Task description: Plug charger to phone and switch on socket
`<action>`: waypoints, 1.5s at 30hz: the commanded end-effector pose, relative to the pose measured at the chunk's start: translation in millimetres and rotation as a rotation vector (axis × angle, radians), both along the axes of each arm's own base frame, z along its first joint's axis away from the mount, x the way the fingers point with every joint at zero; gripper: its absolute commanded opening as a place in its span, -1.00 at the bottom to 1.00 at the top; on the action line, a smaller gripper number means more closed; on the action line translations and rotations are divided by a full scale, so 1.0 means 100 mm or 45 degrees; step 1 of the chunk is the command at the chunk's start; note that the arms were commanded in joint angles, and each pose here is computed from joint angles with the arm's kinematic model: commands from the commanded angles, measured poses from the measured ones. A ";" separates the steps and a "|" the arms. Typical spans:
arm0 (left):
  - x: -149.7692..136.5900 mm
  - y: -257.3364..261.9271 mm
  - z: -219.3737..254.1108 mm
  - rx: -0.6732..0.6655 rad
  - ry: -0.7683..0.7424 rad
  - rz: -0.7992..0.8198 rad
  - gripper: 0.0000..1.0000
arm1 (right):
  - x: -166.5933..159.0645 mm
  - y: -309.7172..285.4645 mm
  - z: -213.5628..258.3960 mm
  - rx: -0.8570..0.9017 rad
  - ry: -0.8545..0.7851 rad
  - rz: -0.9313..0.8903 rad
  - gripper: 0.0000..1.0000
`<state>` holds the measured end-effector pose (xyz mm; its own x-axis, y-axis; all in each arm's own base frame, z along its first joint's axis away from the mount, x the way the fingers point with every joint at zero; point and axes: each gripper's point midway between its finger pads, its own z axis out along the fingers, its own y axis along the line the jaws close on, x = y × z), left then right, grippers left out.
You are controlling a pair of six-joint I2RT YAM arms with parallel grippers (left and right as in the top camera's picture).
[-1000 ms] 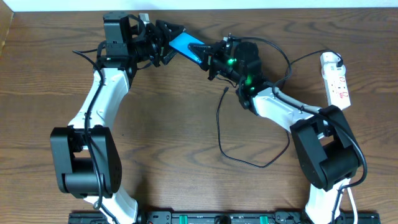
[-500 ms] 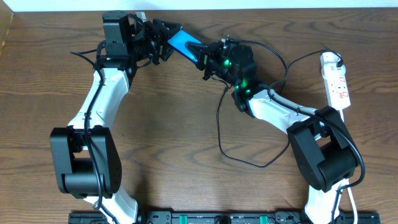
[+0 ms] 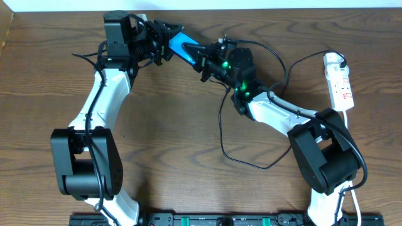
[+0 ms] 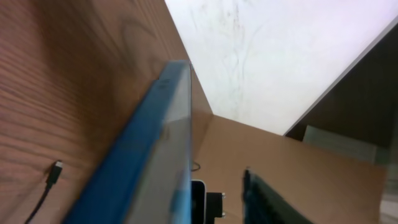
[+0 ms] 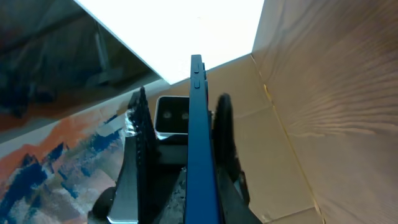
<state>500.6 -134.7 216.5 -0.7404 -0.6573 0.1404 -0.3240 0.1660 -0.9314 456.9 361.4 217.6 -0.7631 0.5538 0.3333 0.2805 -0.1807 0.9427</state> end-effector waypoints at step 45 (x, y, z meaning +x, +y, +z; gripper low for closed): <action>-0.12 0.18 0.02 0.113 -0.164 -0.137 -0.85 | 0.35 -0.65 -0.06 -0.242 -0.240 0.005 -0.04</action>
<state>495.9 -119.8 207.6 -0.7706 -0.6344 0.0606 -0.2736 0.2435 -0.9305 486.3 314.8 210.9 -0.7667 0.6046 0.2161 0.2053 -0.0879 0.9747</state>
